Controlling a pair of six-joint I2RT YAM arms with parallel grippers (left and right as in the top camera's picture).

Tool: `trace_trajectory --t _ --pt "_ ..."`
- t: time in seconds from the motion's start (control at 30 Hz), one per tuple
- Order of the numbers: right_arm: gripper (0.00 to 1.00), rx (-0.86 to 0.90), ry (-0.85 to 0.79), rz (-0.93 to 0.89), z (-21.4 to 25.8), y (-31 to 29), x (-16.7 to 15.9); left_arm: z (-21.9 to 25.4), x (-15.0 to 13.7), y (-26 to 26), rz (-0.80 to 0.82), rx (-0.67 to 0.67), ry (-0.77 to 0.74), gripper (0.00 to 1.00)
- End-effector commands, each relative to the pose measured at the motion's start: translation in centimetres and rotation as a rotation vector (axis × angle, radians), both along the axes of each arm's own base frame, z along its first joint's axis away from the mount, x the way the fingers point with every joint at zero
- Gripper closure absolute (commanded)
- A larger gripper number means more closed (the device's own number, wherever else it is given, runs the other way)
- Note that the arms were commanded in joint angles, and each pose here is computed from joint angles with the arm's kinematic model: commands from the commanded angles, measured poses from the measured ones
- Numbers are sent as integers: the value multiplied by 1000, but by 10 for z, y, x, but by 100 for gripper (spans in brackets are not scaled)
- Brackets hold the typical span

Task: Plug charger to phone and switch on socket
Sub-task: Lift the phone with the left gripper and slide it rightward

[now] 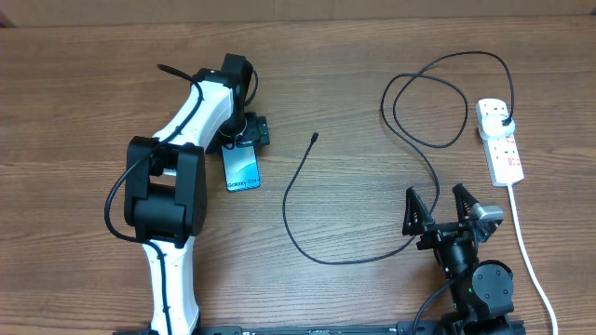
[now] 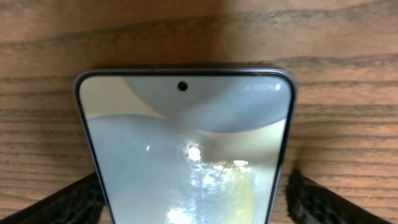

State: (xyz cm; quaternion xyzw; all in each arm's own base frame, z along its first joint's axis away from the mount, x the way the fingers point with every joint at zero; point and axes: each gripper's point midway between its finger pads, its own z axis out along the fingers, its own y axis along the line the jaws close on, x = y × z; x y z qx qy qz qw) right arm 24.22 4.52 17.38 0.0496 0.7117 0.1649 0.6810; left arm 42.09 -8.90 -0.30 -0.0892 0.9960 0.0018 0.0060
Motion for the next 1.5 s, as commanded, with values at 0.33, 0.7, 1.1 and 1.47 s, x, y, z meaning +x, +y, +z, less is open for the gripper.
trace_trajectory --t 0.33,0.7,1.1,1.47 --pt "0 -3 -2 0 -2 0 0 -48 -55 6 85 -84 261 9" --pt "0 -3 -2 0 -2 0 0 -50 -50 13 2 -37 235 8" --pt "0 -3 -2 0 -2 0 0 -52 -43 11 -3 -44 204 25" --pt "0 -3 -2 0 -2 0 0 -20 -30 10 -4 -44 207 27"
